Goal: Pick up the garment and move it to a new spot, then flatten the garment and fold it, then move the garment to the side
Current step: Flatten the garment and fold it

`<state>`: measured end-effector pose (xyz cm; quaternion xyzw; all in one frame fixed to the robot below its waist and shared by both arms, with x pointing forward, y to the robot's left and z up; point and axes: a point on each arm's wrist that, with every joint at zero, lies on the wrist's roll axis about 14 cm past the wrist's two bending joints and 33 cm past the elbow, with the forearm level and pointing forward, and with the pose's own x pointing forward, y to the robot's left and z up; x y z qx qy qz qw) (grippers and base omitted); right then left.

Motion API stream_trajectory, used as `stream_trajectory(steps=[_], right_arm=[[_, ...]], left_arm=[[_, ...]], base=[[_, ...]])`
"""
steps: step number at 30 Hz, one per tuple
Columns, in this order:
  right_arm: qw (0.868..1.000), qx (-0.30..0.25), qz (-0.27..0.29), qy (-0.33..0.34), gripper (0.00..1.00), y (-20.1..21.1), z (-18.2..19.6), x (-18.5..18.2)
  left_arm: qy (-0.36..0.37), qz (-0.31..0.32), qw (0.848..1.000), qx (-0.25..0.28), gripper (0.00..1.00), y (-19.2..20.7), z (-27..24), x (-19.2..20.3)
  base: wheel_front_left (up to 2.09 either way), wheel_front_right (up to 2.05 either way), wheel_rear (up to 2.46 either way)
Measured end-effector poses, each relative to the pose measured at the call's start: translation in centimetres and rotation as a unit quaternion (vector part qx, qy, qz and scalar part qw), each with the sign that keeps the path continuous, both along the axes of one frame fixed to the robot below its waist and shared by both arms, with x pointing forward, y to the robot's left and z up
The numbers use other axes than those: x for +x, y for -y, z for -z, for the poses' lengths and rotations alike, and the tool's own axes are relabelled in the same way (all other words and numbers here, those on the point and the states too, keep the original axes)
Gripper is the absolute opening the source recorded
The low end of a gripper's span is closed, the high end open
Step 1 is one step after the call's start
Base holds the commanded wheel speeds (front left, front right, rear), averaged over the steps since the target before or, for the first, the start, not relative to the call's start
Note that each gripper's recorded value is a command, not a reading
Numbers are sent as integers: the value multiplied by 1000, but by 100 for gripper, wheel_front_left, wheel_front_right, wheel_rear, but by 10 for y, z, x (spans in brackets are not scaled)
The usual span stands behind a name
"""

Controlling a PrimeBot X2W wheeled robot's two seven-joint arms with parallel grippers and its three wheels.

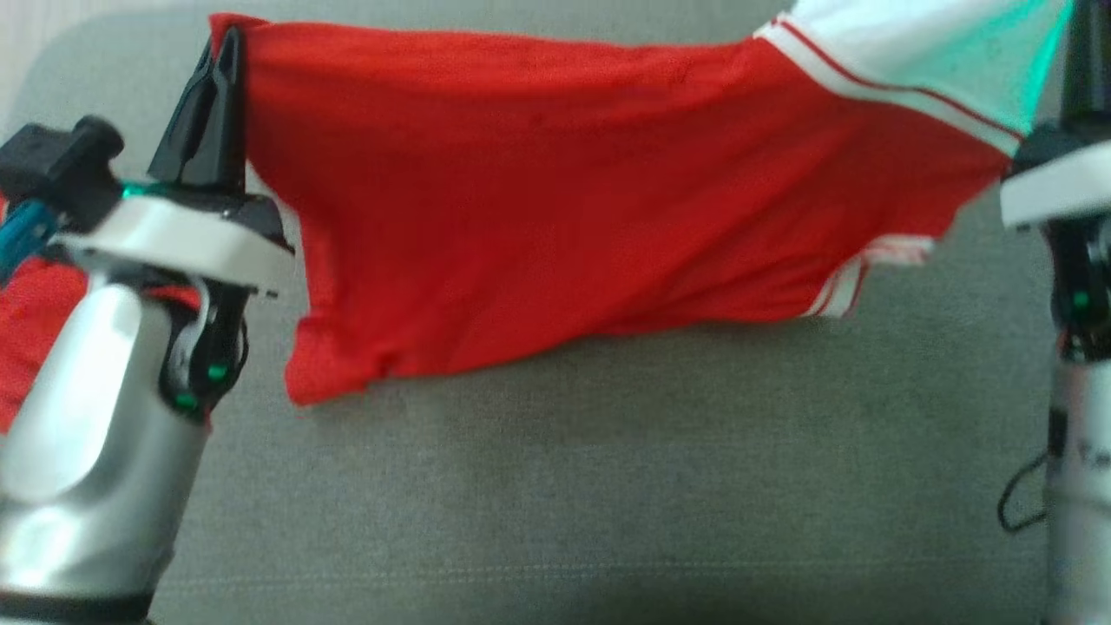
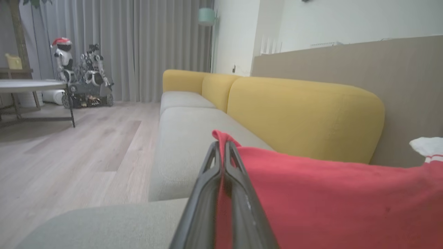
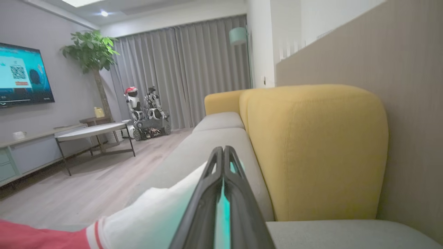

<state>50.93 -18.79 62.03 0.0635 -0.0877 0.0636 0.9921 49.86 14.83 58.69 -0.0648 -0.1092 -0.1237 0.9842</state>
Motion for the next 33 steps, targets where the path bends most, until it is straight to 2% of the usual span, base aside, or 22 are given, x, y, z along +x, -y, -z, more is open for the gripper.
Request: stream_trajectory(steps=[9,15,20,25,33], right_arm=[[996,10,15,83,0,9,-75,-71],[996,11,20,91,0,12,-88,-82],[996,22,10,81,0,9,-87,-67],[996,37,-7,81,0,1,-100,-32],[990,52,-45,126,0,-26,-152,38]], left_arm=[[71,7,997,13,0,8,-70,-62],[97,3,995,14,0,5,-98,-78],[74,5,997,11,0,4,-87,-68],[71,16,997,4,0,7,-88,-36],[123,22,992,6,0,14,-126,36]], base=[[0,0,0],[0,0,0],[0,0,0],[0,0,0],[0,0,0]])
